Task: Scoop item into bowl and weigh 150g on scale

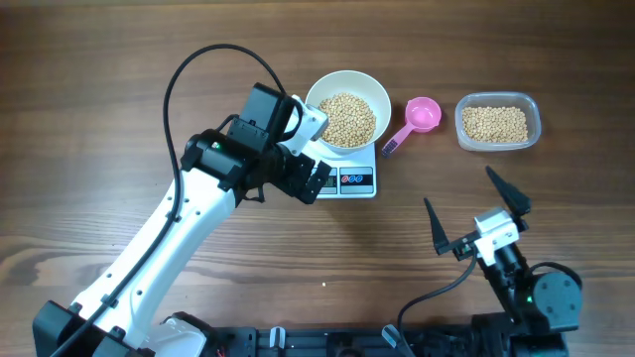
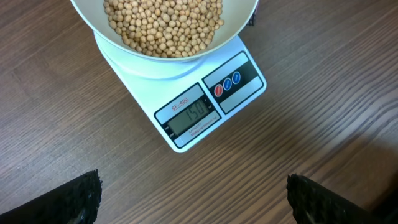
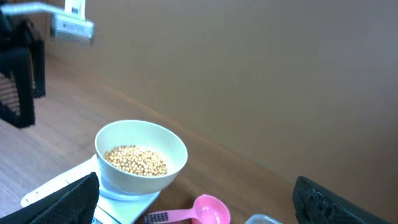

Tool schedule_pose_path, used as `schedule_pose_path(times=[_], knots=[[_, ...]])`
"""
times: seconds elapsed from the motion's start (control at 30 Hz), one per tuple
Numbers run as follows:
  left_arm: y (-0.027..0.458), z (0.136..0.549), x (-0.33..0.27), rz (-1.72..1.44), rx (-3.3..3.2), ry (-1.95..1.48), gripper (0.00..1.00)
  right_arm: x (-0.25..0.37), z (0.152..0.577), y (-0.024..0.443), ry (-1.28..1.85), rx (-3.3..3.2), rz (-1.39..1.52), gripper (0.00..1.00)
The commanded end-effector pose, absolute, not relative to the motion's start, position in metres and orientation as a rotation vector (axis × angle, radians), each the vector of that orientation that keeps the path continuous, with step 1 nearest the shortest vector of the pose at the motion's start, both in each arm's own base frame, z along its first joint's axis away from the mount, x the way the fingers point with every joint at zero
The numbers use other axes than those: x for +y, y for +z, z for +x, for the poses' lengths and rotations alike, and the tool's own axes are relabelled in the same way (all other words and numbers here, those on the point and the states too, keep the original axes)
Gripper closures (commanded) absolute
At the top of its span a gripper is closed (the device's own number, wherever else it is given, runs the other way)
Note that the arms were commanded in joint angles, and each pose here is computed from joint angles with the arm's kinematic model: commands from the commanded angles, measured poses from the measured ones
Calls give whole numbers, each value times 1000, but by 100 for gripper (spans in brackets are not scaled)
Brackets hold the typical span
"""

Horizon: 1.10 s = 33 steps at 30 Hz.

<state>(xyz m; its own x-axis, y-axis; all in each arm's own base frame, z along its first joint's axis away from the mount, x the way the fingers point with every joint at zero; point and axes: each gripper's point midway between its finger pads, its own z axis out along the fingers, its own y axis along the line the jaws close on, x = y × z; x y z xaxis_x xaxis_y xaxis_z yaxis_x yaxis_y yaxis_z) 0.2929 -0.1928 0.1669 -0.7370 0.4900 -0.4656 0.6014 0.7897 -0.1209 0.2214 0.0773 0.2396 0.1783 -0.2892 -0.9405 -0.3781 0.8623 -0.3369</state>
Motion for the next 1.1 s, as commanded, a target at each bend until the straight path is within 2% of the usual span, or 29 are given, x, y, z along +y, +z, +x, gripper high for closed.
schedule_pose_path(times=[0.0, 0.27, 0.47, 1.07], knots=[[179, 296, -191, 795, 2537, -368, 0, 76, 220, 228, 45, 1376, -575, 0], [179, 296, -191, 795, 2537, -368, 0, 76, 232, 187, 45, 1413, -570, 0], [179, 296, -191, 795, 2537, -368, 0, 83, 230, 182, 7, 1395, -655, 0], [179, 296, -191, 795, 2537, -368, 0, 83, 230, 182, 6, 1396, -656, 0]])
